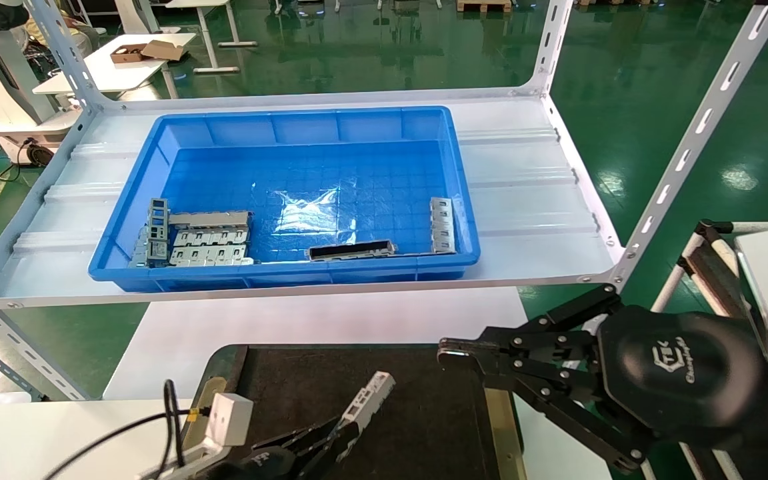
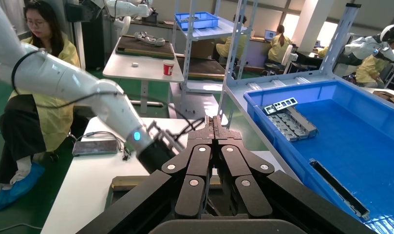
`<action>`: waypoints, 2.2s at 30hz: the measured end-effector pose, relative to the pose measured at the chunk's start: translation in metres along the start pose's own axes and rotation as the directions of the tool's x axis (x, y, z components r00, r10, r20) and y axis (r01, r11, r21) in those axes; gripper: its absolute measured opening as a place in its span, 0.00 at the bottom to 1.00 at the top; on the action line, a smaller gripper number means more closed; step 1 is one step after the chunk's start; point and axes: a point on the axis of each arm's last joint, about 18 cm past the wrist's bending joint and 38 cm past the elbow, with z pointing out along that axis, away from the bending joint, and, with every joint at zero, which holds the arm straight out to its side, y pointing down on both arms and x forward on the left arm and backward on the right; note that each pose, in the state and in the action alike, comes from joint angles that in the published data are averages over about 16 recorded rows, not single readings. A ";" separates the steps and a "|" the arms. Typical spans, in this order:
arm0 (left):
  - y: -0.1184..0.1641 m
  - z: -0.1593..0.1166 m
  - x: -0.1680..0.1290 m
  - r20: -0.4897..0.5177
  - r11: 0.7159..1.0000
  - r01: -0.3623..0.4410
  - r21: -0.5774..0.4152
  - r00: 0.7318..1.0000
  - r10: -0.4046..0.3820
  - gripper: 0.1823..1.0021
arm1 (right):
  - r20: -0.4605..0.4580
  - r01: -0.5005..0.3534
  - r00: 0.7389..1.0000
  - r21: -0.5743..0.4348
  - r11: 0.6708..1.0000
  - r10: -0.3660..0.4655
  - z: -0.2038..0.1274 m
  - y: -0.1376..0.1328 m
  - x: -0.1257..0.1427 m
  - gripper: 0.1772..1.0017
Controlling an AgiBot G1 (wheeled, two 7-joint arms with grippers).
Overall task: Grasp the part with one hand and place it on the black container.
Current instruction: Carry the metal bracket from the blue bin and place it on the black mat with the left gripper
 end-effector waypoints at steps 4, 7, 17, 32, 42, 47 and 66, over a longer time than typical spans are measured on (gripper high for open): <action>0.014 0.018 -0.004 0.096 0.998 0.042 0.050 0.994 -0.047 0.17 | 0.000 0.000 1.000 0.000 1.000 0.000 0.000 0.000 0.000 0.02; 0.022 0.031 -0.005 0.156 0.994 0.065 0.083 0.985 -0.077 0.17 | 0.000 0.000 1.000 0.000 1.000 0.000 0.000 0.000 0.000 0.02; 0.043 0.067 -0.009 0.289 0.982 0.116 0.150 0.945 -0.156 0.17 | 0.000 0.000 1.000 0.000 1.000 0.000 0.000 0.000 0.000 0.02; 0.067 0.098 -0.010 0.385 0.973 0.159 0.166 0.898 -0.212 0.17 | 0.000 0.000 1.000 0.000 1.000 0.000 0.000 0.000 0.000 0.02; 0.075 0.104 -0.010 0.420 0.971 0.176 0.164 0.878 -0.230 0.17 | 0.000 0.000 1.000 0.000 1.000 0.000 0.000 0.000 0.000 0.02; 0.076 0.105 -0.010 0.433 0.970 0.182 0.161 0.870 -0.235 0.17 | 0.000 0.000 1.000 0.000 1.000 0.000 0.000 0.000 0.000 0.02; 0.053 0.101 0.001 0.410 0.979 0.154 0.135 0.890 -0.197 0.35 | 0.000 0.000 1.000 0.000 1.000 0.000 0.000 0.000 0.000 0.22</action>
